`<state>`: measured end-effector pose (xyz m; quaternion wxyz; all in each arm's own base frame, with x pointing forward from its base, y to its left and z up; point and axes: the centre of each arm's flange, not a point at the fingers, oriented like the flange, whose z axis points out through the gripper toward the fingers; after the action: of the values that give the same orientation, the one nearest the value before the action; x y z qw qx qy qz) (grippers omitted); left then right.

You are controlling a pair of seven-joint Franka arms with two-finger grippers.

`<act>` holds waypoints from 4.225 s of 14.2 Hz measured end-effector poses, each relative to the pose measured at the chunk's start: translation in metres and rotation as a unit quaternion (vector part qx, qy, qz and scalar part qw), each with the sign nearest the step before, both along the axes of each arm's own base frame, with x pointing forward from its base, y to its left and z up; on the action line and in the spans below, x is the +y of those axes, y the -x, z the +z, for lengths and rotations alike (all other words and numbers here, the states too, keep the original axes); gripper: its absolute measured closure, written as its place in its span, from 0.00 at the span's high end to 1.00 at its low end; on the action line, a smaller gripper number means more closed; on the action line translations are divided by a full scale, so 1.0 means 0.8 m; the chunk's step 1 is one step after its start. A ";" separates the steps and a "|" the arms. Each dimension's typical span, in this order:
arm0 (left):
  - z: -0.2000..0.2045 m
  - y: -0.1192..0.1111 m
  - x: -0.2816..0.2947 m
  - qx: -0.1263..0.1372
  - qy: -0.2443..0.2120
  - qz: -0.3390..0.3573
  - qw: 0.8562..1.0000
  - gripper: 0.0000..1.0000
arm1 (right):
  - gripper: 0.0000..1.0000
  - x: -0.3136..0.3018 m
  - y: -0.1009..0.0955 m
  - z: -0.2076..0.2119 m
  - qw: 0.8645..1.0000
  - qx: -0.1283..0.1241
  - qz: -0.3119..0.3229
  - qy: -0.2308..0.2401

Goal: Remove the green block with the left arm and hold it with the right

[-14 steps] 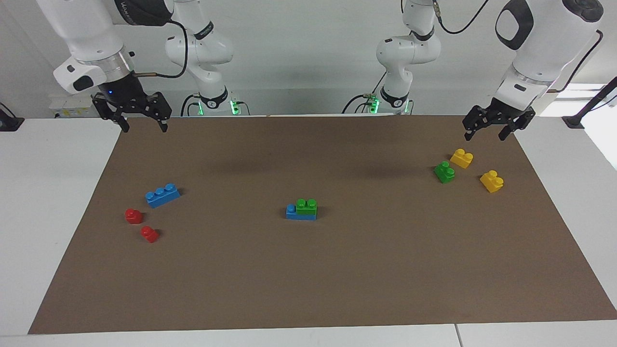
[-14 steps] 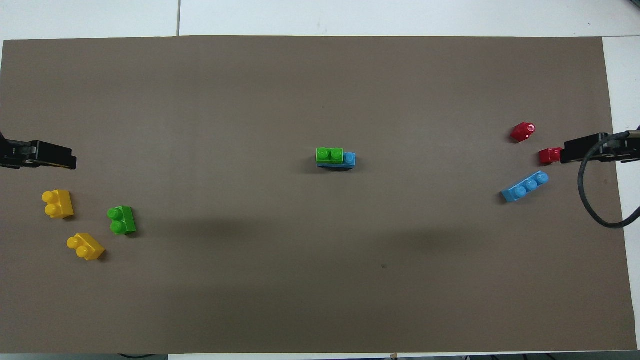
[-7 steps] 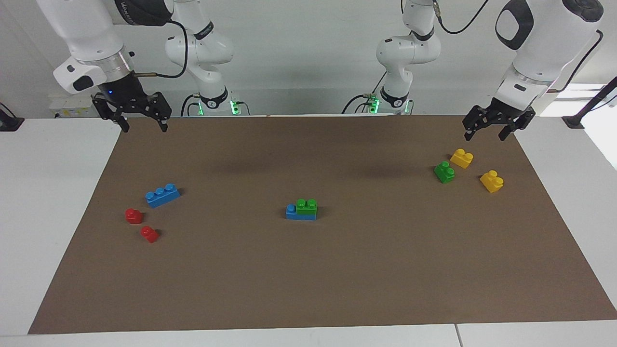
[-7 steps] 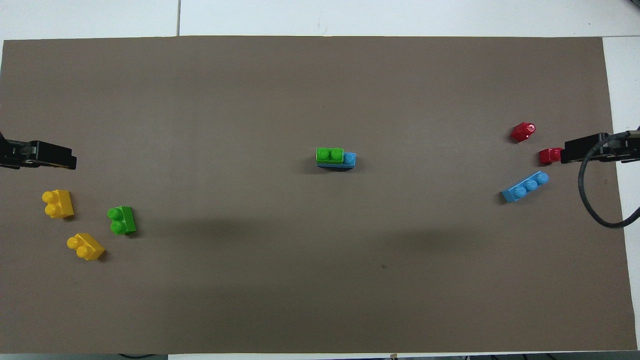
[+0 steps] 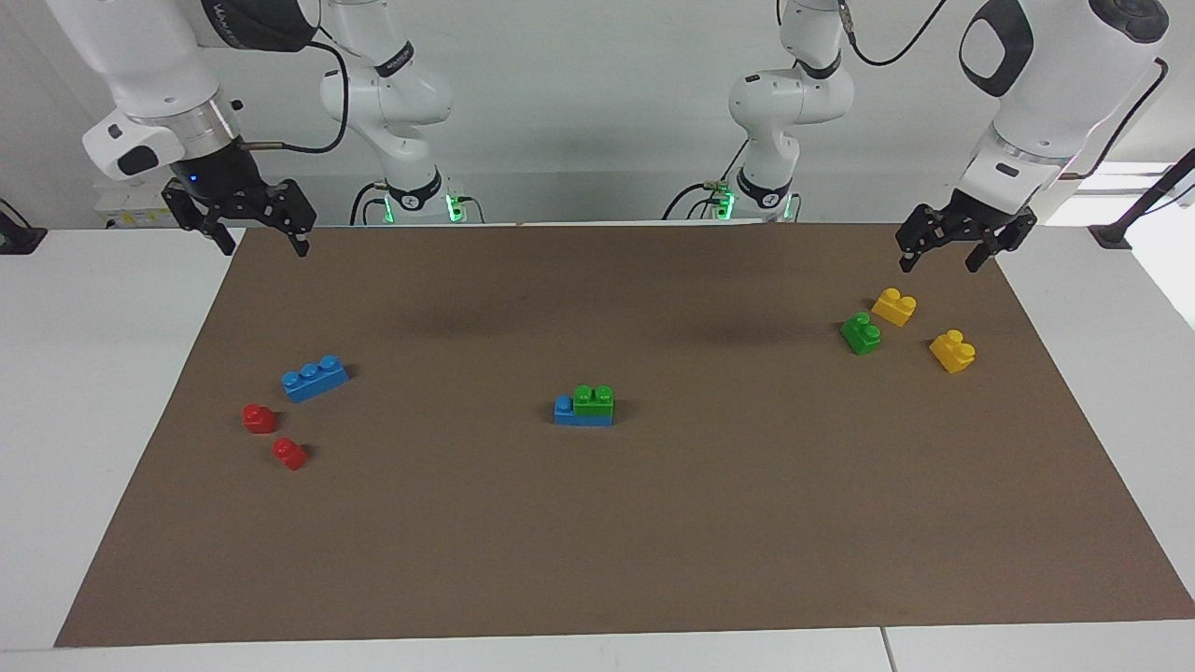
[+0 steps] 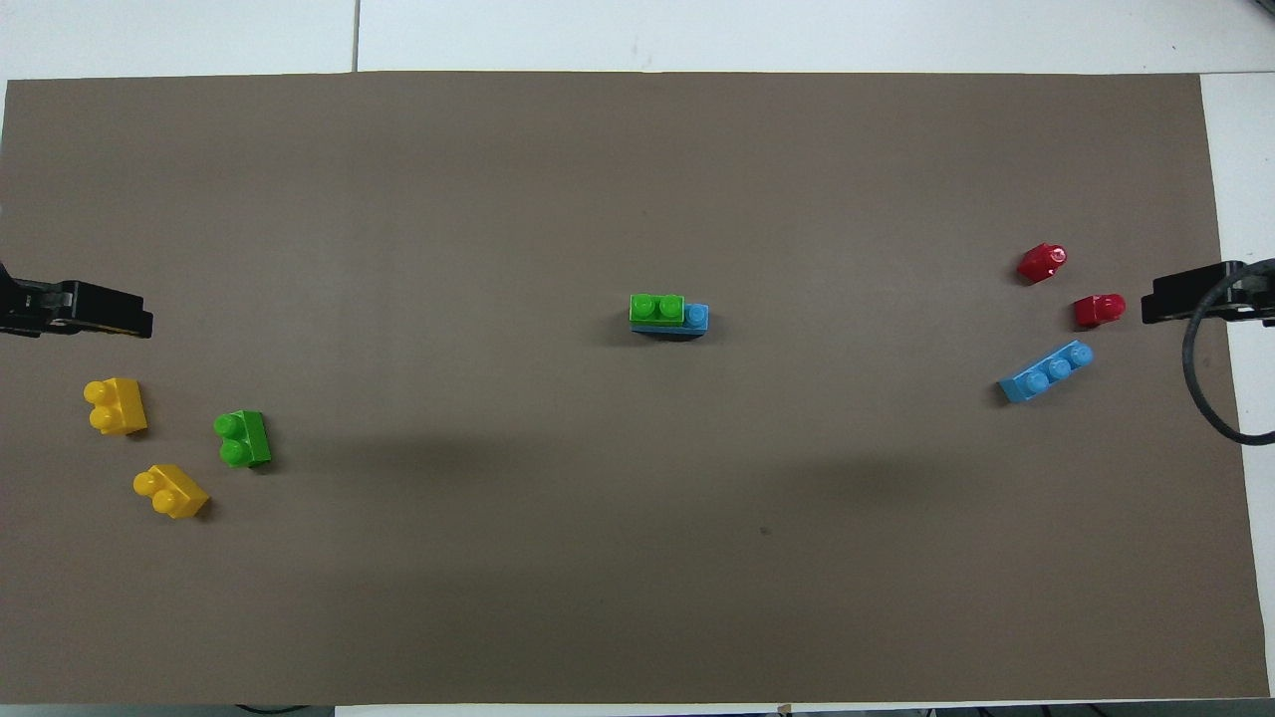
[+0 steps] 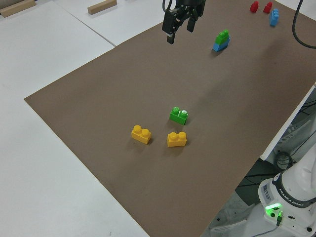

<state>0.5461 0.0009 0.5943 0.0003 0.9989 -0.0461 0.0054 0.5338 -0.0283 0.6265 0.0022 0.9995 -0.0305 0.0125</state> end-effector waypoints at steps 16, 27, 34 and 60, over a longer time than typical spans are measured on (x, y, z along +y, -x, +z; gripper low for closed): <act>-0.028 0.030 -0.157 -0.004 0.007 0.267 0.964 1.00 | 1.00 0.029 0.010 -0.034 0.848 0.051 -0.518 -0.098; -0.038 0.072 -0.281 -0.011 0.042 0.522 0.852 1.00 | 1.00 0.095 -0.033 -0.140 0.742 0.203 -0.617 -0.166; -0.077 0.103 -0.365 0.022 0.048 0.642 0.765 1.00 | 1.00 0.144 -0.073 -0.208 0.729 0.200 -0.630 -0.179; -0.265 -0.021 -0.531 0.038 0.074 0.763 0.642 1.00 | 1.00 0.314 -0.089 -0.365 0.701 0.146 -0.666 -0.210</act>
<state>0.5627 -0.4243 0.3823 0.0721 0.6762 0.7326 -0.0304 0.6052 0.2229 0.3343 -0.1955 0.6827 -0.6889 -0.1455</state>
